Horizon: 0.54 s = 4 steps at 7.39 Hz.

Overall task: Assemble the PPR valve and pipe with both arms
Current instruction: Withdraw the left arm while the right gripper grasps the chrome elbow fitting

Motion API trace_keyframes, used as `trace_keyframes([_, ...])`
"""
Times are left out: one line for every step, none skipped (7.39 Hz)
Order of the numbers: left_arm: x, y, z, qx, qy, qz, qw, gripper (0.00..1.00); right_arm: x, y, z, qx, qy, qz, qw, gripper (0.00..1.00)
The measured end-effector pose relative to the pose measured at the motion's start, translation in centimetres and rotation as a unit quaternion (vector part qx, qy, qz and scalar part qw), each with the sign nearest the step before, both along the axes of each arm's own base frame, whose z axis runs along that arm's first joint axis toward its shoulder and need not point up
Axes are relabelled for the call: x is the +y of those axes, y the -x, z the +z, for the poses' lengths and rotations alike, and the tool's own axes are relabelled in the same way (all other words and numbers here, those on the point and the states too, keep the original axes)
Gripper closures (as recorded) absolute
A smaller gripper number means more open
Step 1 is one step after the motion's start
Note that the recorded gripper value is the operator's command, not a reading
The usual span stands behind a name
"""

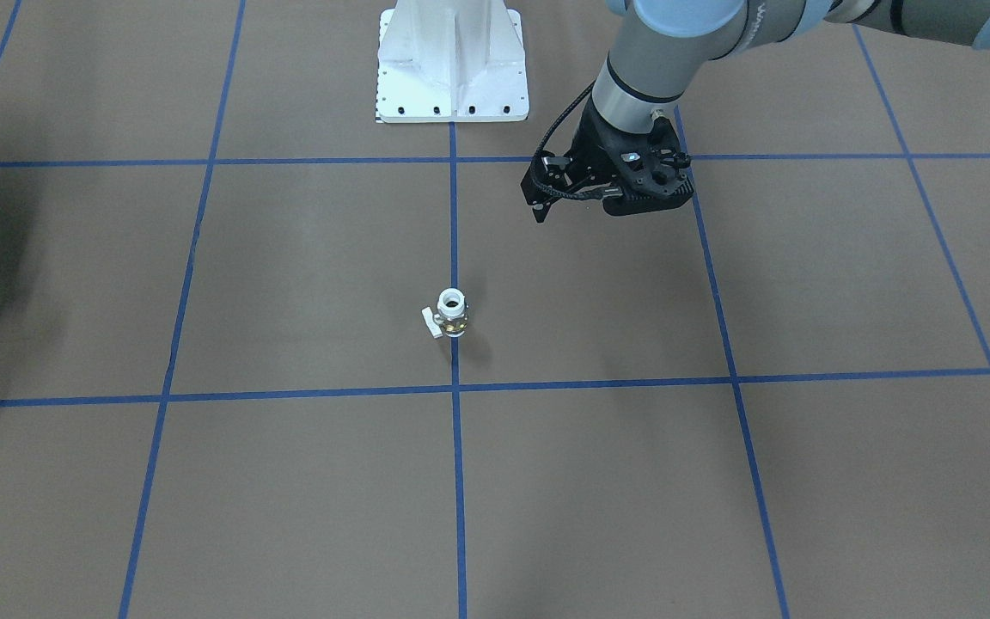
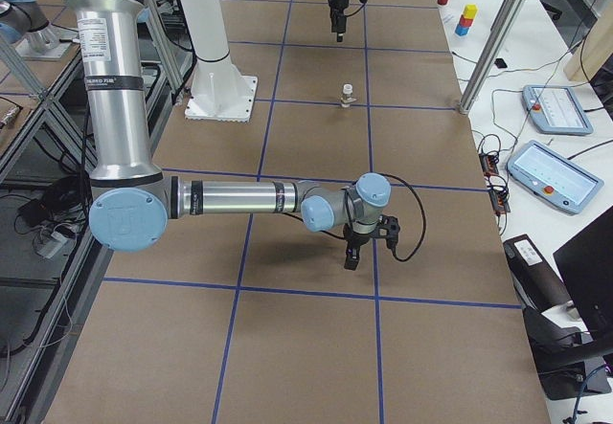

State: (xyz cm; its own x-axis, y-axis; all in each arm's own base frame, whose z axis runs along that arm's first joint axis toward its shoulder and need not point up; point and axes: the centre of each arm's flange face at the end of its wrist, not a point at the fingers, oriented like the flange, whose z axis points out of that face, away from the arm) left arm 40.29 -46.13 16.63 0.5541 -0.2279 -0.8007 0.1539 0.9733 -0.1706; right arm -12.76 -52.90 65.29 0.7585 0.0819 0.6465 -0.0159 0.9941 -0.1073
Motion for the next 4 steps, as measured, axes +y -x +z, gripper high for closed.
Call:
trace_keyframes([-0.01,-0.01,0.02,0.0,0.0,0.0,1.0,0.0,-0.4,0.29,0.03,0.001,0.004,0.003,1.0,0.13])
trace_keyframes([-0.01,-0.02,0.03,0.0,0.0,0.0,1.0,0.0,-0.64,0.42,0.03,0.001,0.008,0.008,0.9999,0.2])
trace_keyframes([-0.01,-0.07,0.06,-0.001,0.0,0.0,1.0,0.0,-0.8,0.51,-0.03,0.001,0.011,0.011,0.9999,0.31])
trace_keyframes([0.01,-0.1,0.07,-0.001,0.0,0.0,1.0,0.0,-0.86,0.55,-0.04,0.002,0.012,0.012,0.9998,0.34])
